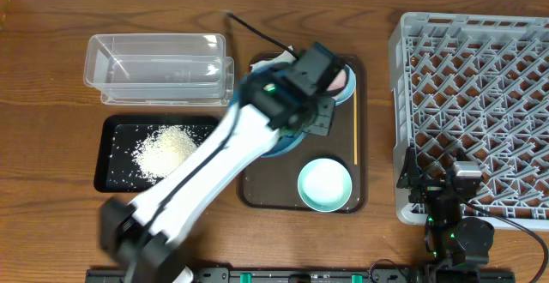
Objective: Sort waste into correct bins and load items into the dishwasher rack
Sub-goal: 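Carry the empty blue plate back and set it on the brown tray, then retract the left arm and reach the right gripper to the green bowl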
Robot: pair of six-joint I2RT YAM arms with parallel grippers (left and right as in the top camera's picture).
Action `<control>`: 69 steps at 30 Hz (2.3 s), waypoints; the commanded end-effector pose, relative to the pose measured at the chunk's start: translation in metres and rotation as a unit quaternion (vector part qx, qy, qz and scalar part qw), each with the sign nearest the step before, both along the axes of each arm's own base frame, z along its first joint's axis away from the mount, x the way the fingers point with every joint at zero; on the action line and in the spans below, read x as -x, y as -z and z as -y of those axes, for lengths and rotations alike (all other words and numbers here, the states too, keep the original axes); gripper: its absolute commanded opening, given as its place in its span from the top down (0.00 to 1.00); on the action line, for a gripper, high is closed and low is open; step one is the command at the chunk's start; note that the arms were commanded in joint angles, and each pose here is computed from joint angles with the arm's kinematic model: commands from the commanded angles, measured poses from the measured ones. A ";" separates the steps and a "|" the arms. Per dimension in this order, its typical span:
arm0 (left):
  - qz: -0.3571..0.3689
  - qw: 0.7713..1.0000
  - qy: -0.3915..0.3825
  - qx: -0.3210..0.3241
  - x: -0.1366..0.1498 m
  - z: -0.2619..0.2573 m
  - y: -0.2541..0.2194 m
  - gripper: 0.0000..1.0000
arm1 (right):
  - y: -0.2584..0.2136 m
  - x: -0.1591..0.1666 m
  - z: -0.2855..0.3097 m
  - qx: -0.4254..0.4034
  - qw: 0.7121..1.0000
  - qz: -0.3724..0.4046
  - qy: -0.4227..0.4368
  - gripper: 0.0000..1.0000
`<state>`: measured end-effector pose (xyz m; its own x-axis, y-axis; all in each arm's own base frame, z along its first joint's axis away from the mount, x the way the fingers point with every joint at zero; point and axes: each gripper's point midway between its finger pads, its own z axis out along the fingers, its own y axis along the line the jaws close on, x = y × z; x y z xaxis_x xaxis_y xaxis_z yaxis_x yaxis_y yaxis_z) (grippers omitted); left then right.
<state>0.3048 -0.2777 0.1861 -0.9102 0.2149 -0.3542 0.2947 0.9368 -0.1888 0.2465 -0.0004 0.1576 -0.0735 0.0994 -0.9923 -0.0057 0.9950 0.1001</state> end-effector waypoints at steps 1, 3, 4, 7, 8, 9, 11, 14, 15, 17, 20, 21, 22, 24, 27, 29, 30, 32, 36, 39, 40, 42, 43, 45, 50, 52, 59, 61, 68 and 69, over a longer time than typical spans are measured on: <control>-0.022 0.998 -0.037 -0.037 -0.009 -0.005 0.033 0.94 | 0.001 0.000 0.000 0.005 1.000 0.000 0.001 0.01; -0.041 0.997 -0.048 -0.049 -0.009 -0.003 0.050 0.94 | 0.001 0.000 0.000 0.005 1.000 0.000 0.001 0.01; -0.048 0.996 -0.052 -0.054 -0.009 -0.002 0.057 0.94 | 0.001 0.000 0.000 0.005 1.000 0.000 0.001 0.01; -0.064 0.994 -0.060 -0.064 -0.006 0.003 0.073 0.94 | 0.001 0.000 0.000 0.005 1.000 0.000 0.001 0.01; -0.067 0.994 -0.061 -0.066 -0.005 0.004 0.077 0.94 | 0.001 0.000 0.000 0.005 1.000 0.000 0.001 0.01; -0.068 0.994 -0.059 -0.067 -0.005 0.008 0.081 0.94 | 0.001 0.000 0.000 0.005 1.000 0.000 0.001 0.01; -0.068 0.994 -0.054 -0.068 -0.004 0.013 0.087 0.94 | 0.001 0.000 0.000 0.005 1.000 0.000 0.001 0.01; -0.067 0.994 -0.045 -0.068 -0.002 0.021 0.093 0.94 | 0.001 0.000 0.000 0.005 1.000 0.000 0.001 0.01; -0.066 0.995 -0.042 -0.068 -0.001 0.024 0.094 0.94 | 0.001 0.000 0.000 0.005 1.000 0.000 0.001 0.01; -0.065 0.995 -0.038 -0.068 0.000 0.028 0.097 0.94 | 0.001 0.000 0.000 0.004 1.000 0.000 0.001 0.01; -0.066 0.995 -0.038 -0.069 -0.001 0.029 0.101 0.94 | 0.001 0.000 0.000 0.005 1.000 0.000 0.001 0.01; -0.067 0.994 -0.039 -0.070 -0.001 0.029 0.102 0.94 | 0.001 0.000 0.000 0.005 1.000 0.000 0.001 0.01; -0.068 0.994 -0.039 -0.071 -0.001 0.028 0.103 0.94 | 0.001 0.000 0.000 0.005 1.000 0.000 0.001 0.01; -0.071 0.994 -0.039 -0.074 -0.001 0.028 0.106 0.90 | 0.001 0.000 0.000 0.005 1.000 0.000 0.001 0.01; -0.075 0.993 -0.038 -0.078 0.001 0.027 0.108 0.76 | 0.001 0.000 0.000 0.005 1.000 0.000 0.001 0.01; -0.077 0.993 -0.038 -0.080 0.002 0.026 0.107 0.68 | 0.001 0.000 0.000 0.005 1.000 0.000 0.001 0.01; -0.076 0.993 -0.038 -0.079 0.003 0.026 0.105 0.60 | 0.001 0.000 0.000 0.005 1.000 0.000 0.001 0.01; -0.074 0.993 -0.039 -0.077 0.003 0.024 0.099 0.42 | 0.001 0.000 0.000 0.005 1.000 0.000 0.001 0.01; -0.058 0.996 -0.041 -0.058 0.002 0.022 0.076 0.30 | 0.001 0.000 0.000 0.005 1.000 0.000 0.001 0.01; -0.040 0.997 -0.047 -0.039 0.001 0.016 0.051 0.28 | 0.001 0.000 0.000 0.005 1.000 0.000 0.001 0.01; -0.033 0.998 -0.052 -0.030 0.000 0.012 0.040 0.28 | 0.001 0.000 0.000 0.005 1.000 0.000 0.001 0.01; -0.018 0.998 -0.066 -0.015 -0.003 -0.001 0.018 0.28 | 0.001 0.000 0.000 0.005 1.000 0.000 0.001 0.01; -0.011 0.997 -0.076 -0.008 -0.006 -0.011 0.007 0.28 | 0.001 0.000 0.000 0.005 1.000 0.000 0.001 0.01; 0.003 0.994 -0.106 0.000 -0.011 -0.038 -0.016 0.28 | 0.001 0.000 0.000 0.005 1.000 0.000 0.001 0.01; 0.061 0.964 -0.254 -0.053 -0.026 -0.164 -0.062 0.17 | 0.001 0.000 0.000 0.005 1.000 0.000 0.001 0.01; 0.075 0.939 -0.325 -0.086 -0.024 -0.223 -0.074 0.16 | 0.001 0.000 0.000 0.005 1.000 0.000 0.001 0.01; 0.029 0.856 -0.501 -0.126 0.016 -0.353 -0.079 0.12 | 0.001 0.000 0.000 0.005 1.000 0.000 0.001 0.01; 0.014 0.838 -0.529 -0.132 0.027 -0.373 -0.077 0.12 | 0.001 0.000 0.000 0.005 1.000 0.000 0.001 0.01; -0.023 0.807 -0.572 -0.143 0.053 -0.401 -0.072 0.11 | -0.001 0.000 0.000 0.004 1.000 0.004 0.001 0.01; -0.023 0.806 -0.573 -0.143 0.054 -0.401 -0.072 0.11 | -0.003 0.000 -0.001 -0.001 1.000 0.008 -0.003 0.01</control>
